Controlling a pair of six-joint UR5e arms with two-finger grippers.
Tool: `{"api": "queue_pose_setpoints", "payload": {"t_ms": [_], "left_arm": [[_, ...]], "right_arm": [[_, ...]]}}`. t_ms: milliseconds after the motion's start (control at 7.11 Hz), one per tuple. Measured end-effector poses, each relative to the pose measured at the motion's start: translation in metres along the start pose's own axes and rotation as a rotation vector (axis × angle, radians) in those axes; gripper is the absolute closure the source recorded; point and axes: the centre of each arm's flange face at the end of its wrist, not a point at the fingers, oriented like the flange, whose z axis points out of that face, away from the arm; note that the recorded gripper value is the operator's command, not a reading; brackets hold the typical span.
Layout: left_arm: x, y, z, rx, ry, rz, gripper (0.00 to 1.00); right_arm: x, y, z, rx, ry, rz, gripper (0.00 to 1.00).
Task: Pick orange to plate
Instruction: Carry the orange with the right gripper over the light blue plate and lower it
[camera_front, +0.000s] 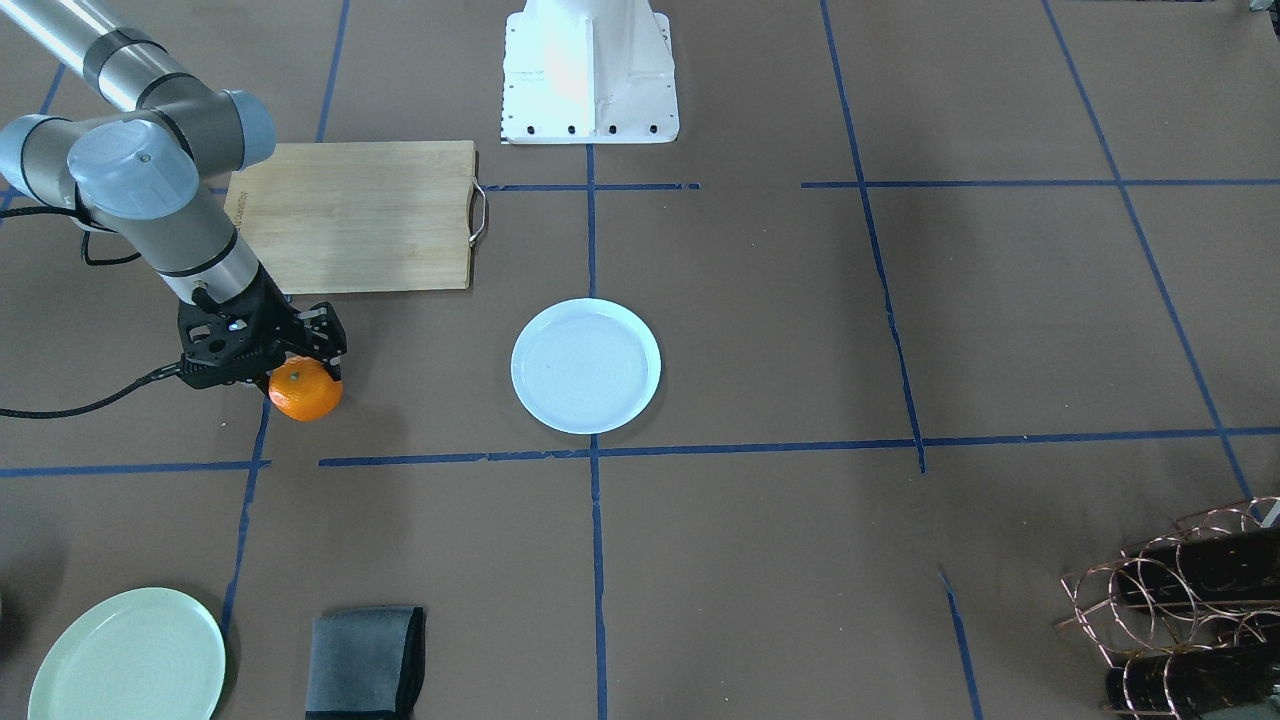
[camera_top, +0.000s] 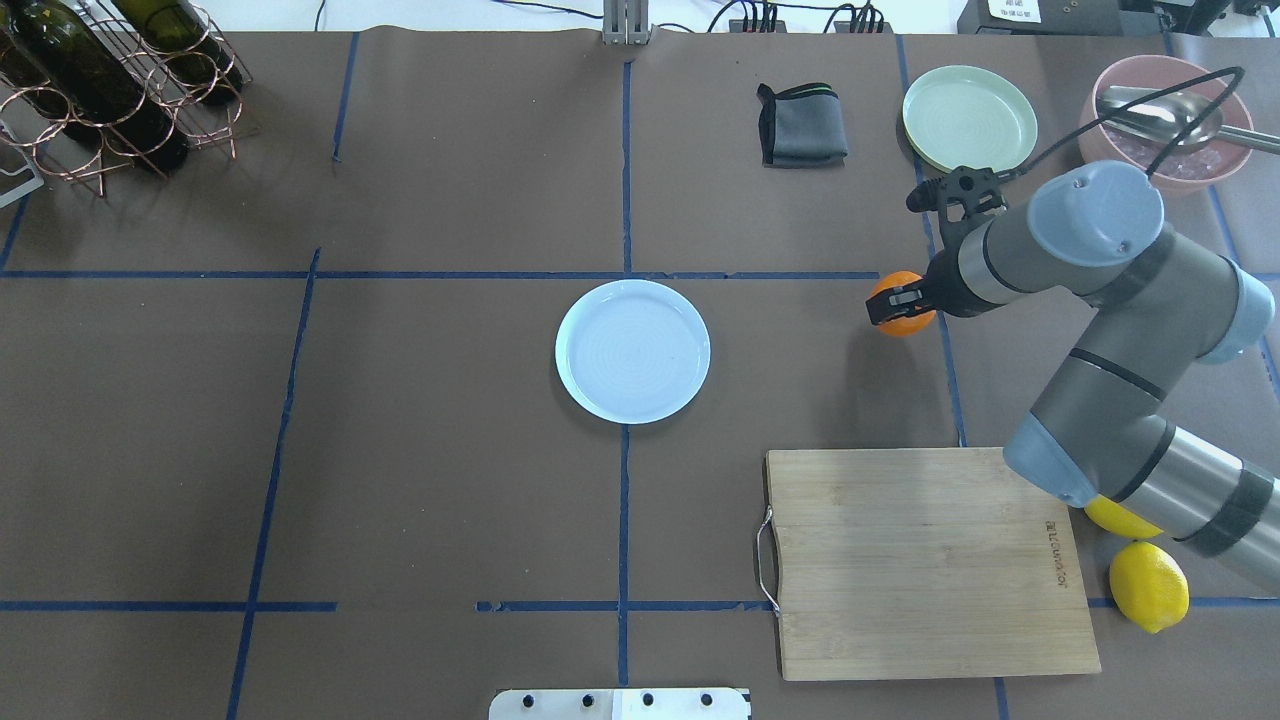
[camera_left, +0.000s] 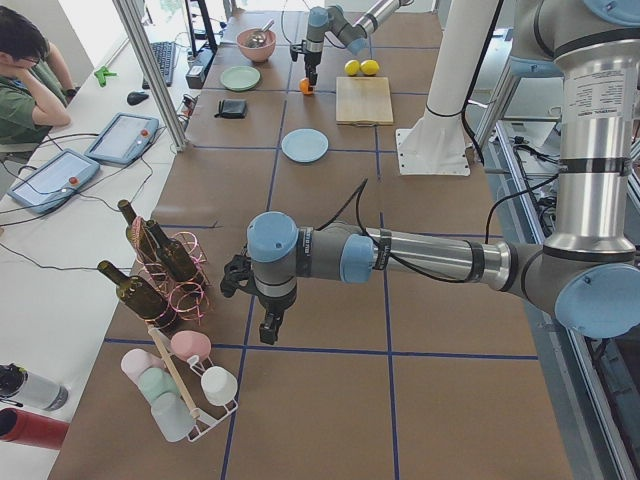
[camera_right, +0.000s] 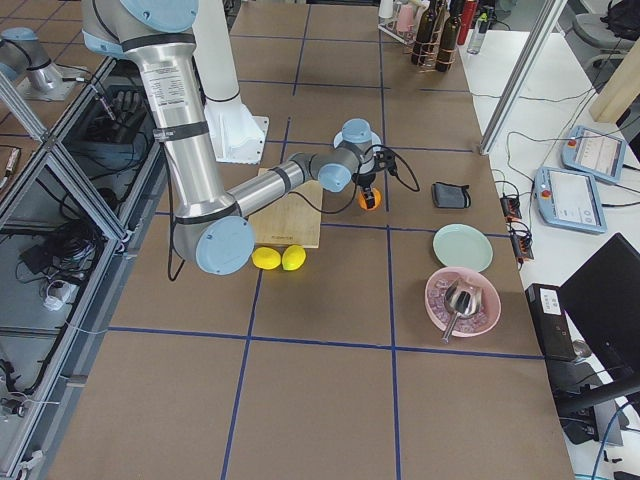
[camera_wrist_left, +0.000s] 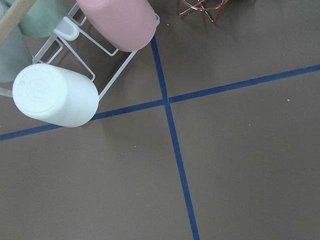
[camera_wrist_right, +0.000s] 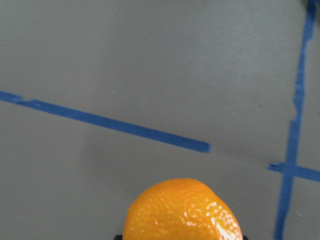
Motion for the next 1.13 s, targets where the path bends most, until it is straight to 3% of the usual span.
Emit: {"api": "queue_pose_setpoints", "payload": {"t_ms": [281,563,844,985,1126], "left_arm": [[0.000,0.000,0.000,0.000,0.000,0.001,0.00],[0.002,-0.001,-0.002,0.004,-0.001,0.004,0.00],[0.002,-0.001,-0.003,0.005,-0.001,0.005,0.00],[0.003,-0.002,-0.003,0.005,-0.001,0.005,0.00],[0.003,-0.002,-0.003,0.005,-0.001,0.005,0.00]], "right_arm": [[-0.102,-0.038,-0.009,0.005,0.007,0.079,0.74],[-0.207,-0.071,0.007,0.025,0.046,0.166,0.67],[-0.271,-0.069,0.034,0.024,0.083,0.208,0.58],[-0.286,-0.058,0.044,0.017,0.098,0.213,0.42],[-0.296,-0.048,0.051,0.007,0.113,0.213,0.10]]}}
